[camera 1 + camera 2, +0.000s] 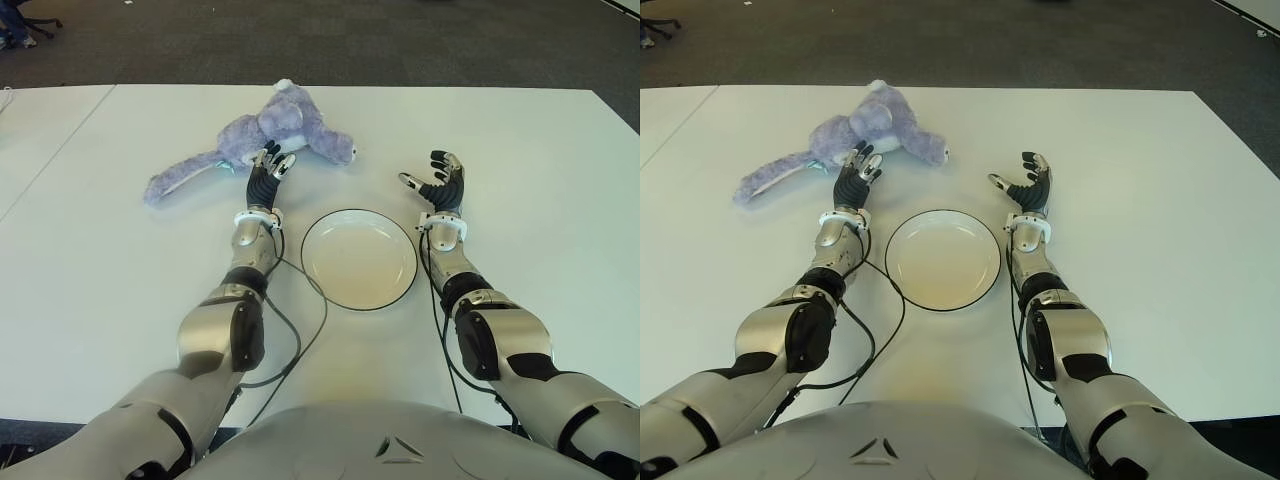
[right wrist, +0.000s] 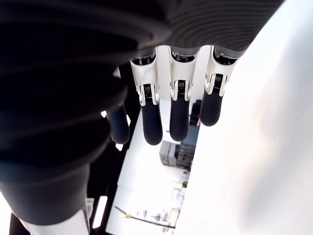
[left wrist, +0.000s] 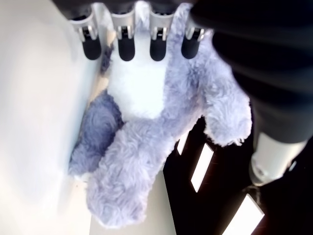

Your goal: Put the doll into the plate.

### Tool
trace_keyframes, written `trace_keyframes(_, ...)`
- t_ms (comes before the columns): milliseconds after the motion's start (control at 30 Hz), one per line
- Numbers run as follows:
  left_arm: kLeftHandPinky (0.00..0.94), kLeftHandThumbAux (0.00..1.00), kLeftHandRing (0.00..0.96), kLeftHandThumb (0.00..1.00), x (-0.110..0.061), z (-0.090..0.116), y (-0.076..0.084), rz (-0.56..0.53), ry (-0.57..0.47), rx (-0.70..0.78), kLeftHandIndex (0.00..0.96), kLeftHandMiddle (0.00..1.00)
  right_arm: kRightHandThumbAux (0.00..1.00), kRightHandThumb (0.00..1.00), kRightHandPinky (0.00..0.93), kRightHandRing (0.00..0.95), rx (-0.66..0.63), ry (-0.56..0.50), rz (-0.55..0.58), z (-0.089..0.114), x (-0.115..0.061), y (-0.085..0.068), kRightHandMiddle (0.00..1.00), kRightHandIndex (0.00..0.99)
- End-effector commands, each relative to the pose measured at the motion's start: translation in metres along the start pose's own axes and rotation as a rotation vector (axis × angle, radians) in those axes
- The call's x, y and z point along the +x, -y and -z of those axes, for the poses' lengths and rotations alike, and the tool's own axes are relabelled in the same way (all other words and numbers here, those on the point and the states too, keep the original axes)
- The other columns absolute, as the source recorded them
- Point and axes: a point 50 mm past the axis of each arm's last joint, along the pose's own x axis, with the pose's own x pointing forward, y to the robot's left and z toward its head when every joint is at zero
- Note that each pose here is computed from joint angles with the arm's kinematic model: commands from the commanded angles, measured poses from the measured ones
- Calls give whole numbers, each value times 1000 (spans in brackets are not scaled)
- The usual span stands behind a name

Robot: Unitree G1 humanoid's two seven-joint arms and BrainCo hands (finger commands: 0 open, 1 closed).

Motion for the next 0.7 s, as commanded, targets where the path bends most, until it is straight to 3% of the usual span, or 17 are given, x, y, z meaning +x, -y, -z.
trace_keyframes(33,53,640,59,0,-75,94,-34,-138,-427,-50,4,69,868,0,211,250,-103,-422,-78,95,-88,-2,262,267)
trace_keyframes(500,76,648,70,0,-78,95,-35,-143,-416,-66,8,86,855,0,193,226,-58,-424,-82,93,-88,-4,249,244)
trace_keyframes(700,51,658,67,0,-94,100,-39,-156,-336,-41,0,78,853,0,196,224,-63,-422,-86,95,-90,-2,249,237)
